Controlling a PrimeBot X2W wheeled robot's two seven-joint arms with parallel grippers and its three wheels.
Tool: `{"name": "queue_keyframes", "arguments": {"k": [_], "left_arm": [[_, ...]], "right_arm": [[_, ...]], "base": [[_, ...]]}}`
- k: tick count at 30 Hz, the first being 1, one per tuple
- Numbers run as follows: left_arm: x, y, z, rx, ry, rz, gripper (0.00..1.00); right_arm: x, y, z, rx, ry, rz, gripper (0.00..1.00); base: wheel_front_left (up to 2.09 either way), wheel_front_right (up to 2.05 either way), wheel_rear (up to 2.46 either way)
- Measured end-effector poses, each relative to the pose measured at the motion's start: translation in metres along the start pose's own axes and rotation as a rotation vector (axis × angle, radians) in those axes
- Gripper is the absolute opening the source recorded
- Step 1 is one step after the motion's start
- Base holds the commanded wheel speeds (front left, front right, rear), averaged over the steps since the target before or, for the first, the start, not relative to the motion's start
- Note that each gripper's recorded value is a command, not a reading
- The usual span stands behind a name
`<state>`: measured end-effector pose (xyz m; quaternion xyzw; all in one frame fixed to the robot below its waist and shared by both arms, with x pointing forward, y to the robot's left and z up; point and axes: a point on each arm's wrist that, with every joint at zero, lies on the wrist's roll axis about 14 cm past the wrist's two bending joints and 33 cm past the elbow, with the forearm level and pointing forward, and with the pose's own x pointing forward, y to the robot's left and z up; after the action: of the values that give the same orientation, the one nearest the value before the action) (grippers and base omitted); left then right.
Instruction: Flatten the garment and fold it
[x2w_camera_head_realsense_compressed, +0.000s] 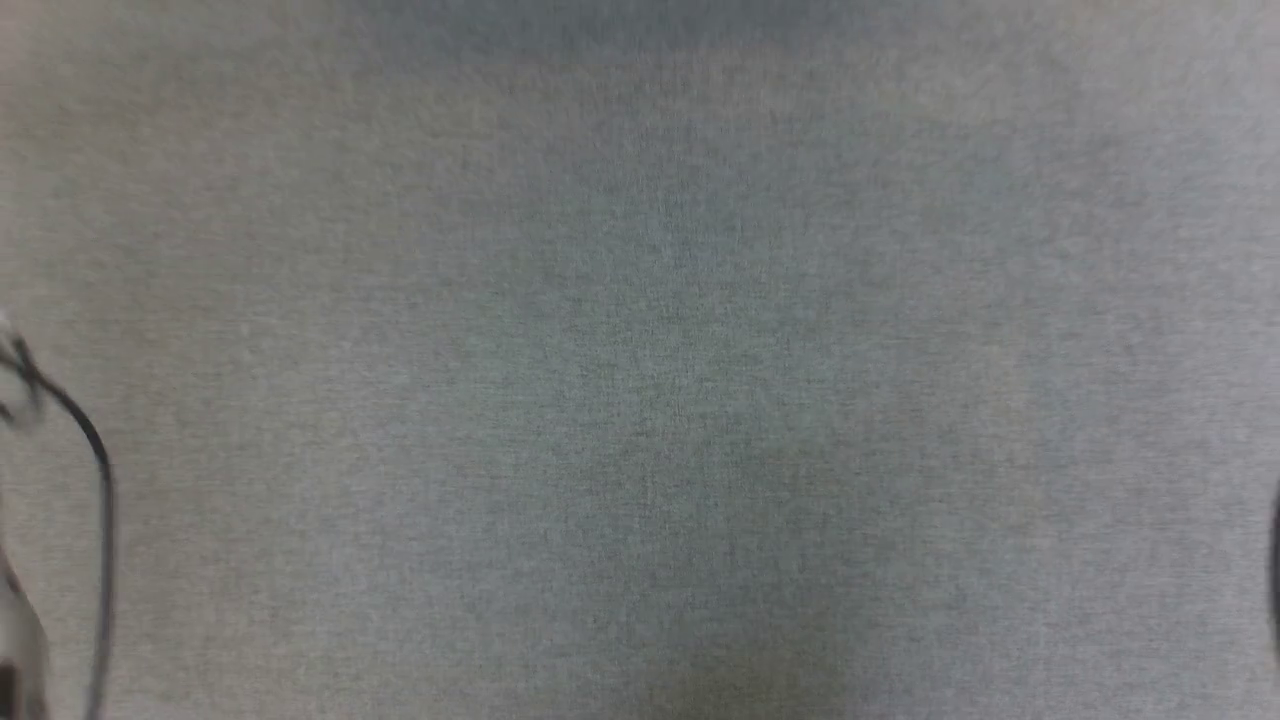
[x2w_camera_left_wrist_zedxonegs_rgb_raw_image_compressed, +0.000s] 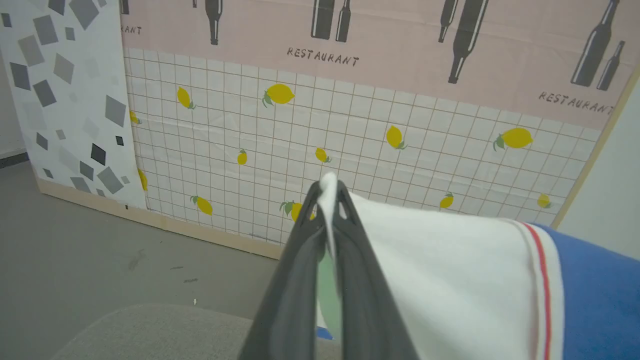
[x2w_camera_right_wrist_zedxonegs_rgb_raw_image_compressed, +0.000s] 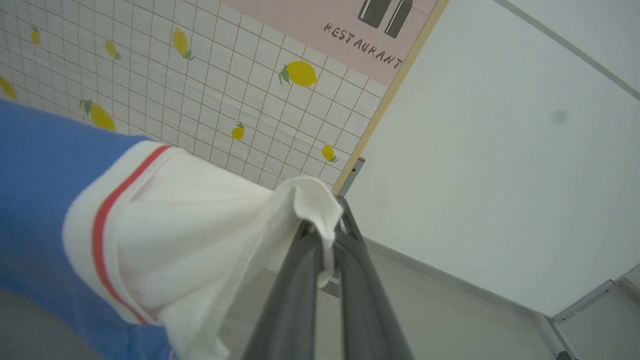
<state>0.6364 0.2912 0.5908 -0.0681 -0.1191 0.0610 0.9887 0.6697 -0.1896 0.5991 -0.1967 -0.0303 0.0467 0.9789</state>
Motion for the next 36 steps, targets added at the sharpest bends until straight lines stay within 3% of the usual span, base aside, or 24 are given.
{"name": "queue_keyframes", "arguments": {"k": [5,13,17,21,28,36], "left_arm": [[-0.069,0.015,-0.046,0.017,0.216,0.010,0.00],[-0.198,0.033,-0.078,-0.139,0.496,0.099,0.00],[-0.256,0.031,-0.082,-0.251,0.585,0.162,0.00],[-0.308,0.033,-0.085,-0.290,0.679,0.215,0.00],[-0.372,0.041,-0.094,-0.325,0.790,0.313,0.00],[-0.400,0.035,-0.109,-0.344,0.843,0.339,0.00]], "right_arm": [[-0.045,0.027,-0.038,0.072,0.121,0.088,0.00],[-0.149,0.052,-0.085,0.207,0.354,0.166,0.00],[-0.206,0.060,-0.109,0.286,0.490,0.166,0.00],[-0.264,0.072,-0.132,0.356,0.644,0.163,0.00],[-0.338,0.090,-0.156,0.438,0.855,0.135,0.00],[-0.401,0.098,-0.192,0.517,1.041,0.079,0.00]], "base": [[0.00,0.00,0.00],[0.00,0.00,0.00],[0.00,0.00,0.00],[0.00,0.00,0.00],[0.00,0.00,0.00],[0.00,0.00,0.00]]}}
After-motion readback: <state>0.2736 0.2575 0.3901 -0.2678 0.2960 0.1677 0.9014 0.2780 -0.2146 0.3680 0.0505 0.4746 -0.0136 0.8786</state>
